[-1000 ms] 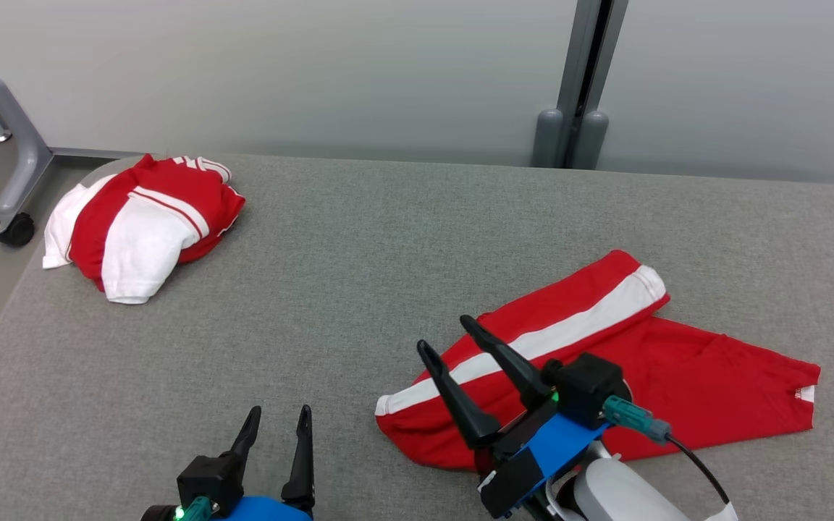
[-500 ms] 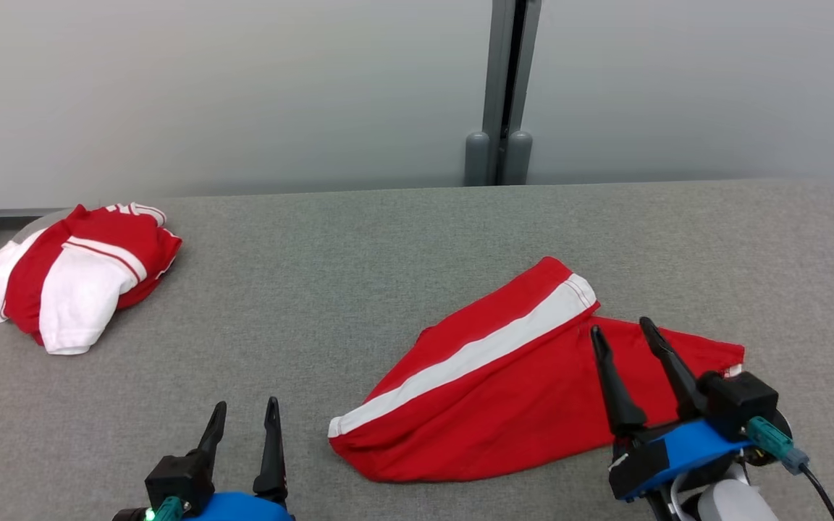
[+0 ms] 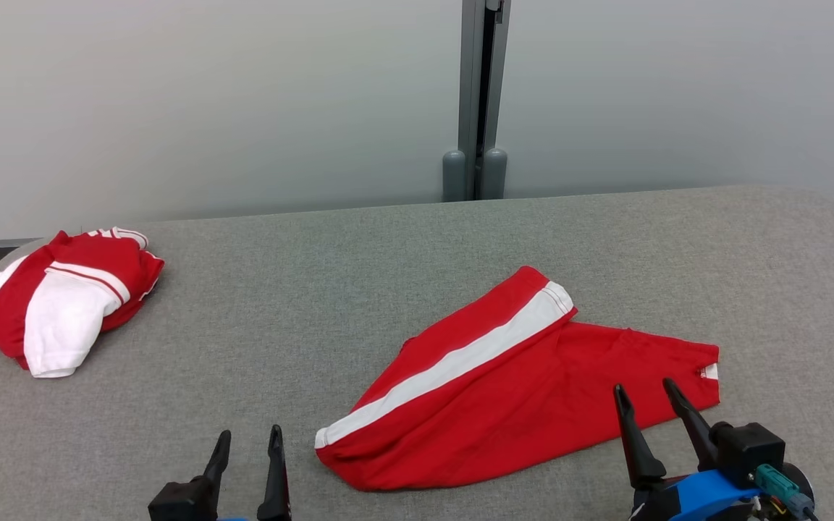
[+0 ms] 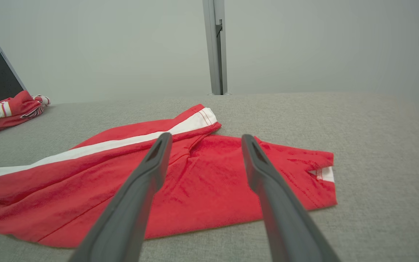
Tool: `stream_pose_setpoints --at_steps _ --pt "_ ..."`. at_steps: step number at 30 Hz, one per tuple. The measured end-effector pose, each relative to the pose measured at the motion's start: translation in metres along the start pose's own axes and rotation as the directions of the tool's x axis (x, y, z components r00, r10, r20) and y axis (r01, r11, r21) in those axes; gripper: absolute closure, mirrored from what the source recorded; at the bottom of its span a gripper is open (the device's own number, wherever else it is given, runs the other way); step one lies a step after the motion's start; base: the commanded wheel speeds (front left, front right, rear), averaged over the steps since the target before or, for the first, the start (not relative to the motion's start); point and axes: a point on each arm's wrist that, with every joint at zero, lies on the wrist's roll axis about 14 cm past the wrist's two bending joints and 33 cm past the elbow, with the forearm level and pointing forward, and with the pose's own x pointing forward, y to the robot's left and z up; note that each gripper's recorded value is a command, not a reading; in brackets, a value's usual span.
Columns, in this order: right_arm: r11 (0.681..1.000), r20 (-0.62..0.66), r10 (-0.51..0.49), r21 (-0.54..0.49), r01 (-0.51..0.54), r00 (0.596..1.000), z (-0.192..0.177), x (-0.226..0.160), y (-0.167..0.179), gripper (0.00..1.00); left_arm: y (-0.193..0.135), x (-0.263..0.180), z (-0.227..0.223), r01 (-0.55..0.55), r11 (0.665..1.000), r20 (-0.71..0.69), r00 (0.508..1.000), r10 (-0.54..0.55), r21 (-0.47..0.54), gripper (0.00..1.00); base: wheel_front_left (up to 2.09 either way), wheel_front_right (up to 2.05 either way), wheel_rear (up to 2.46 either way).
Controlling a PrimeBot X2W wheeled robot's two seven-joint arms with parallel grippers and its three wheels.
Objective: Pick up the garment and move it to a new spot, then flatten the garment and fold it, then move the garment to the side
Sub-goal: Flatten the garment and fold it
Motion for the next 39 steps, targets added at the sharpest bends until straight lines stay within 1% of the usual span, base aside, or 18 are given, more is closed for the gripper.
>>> stream_pose_setpoints --at_steps 3,5,7,10,13,16,20,23,28,31,34,39 --pt "1.0 0.0 0.008 0.008 -0.008 1.0 0.0 0.001 0.003 0.0 -0.008 -0.001 -0.002 0.032 0.999 -0.005 0.999 -0.032 -0.032 0.0 0.0 0.0 0.0" --pt "1.0 -0.001 0.014 0.01 -0.014 1.0 -0.001 0.001 0.005 0.0 -0.016 -0.002 -0.006 0.066 0.995 -0.017 0.998 -0.068 -0.08 0.0 0.0 0.0 0.0" --pt "1.0 -0.004 0.02 0.015 -0.02 1.0 -0.002 0.002 0.007 0.0 -0.027 -0.004 -0.016 0.1 0.984 -0.043 0.993 -0.108 -0.148 0.0 0.0 0.0 0.0" --pt "0.999 -0.012 0.029 0.019 -0.029 1.0 -0.004 0.003 0.011 0.0 -0.04 -0.001 -0.021 0.131 0.968 -0.061 0.987 -0.147 -0.212 0.0 0.0 0.0 0.0" --pt "0.999 -0.02 0.035 0.025 -0.034 0.999 -0.007 0.003 0.013 0.0 -0.051 0.0 -0.033 0.145 0.955 -0.102 0.979 -0.177 -0.259 0.0 0.0 0.0 0.0" --pt "0.999 -0.027 0.037 0.031 -0.036 0.999 -0.009 0.003 0.014 0.0 -0.067 -0.001 -0.043 0.163 0.933 -0.14 0.966 -0.217 -0.322 0.0 0.0 0.0 0.0" --pt "0.999 -0.035 0.035 0.033 -0.034 0.999 -0.012 0.002 0.013 0.0 -0.076 0.005 -0.046 0.166 0.911 -0.156 0.958 -0.24 -0.377 0.0 0.0 0.0 0.0" --pt "0.999 -0.037 0.032 0.034 -0.031 0.999 -0.013 0.003 0.012 0.0 -0.077 0.007 -0.047 0.164 0.904 -0.166 0.955 -0.246 -0.395 0.0 0.0 0.0 0.0" --pt "0.999 -0.044 0.031 0.035 -0.03 0.999 -0.015 0.002 0.012 0.0 -0.06 0.015 -0.044 0.129 0.908 -0.163 0.964 -0.209 -0.4 0.0 0.0 0.0 0.0" --pt "0.999 -0.047 0.031 0.035 -0.029 0.998 -0.016 0.002 0.012 0.0 -0.056 0.018 -0.04 0.114 0.903 -0.153 0.969 -0.192 -0.413 0.0 0.0 0.0 0.0" --pt "0.999 -0.051 0.031 0.038 -0.029 0.998 -0.017 0.002 0.012 0.0 -0.058 0.016 -0.044 0.107 0.893 -0.162 0.967 -0.195 -0.437 0.0 0.0 0.0 0.0" --pt "0.999 -0.054 0.031 0.042 -0.029 0.998 -0.018 0.004 0.012 0.0 -0.062 0.018 -0.044 0.086 0.857 -0.166 0.967 -0.195 -0.509 0.0 0.0 0.0 0.0"
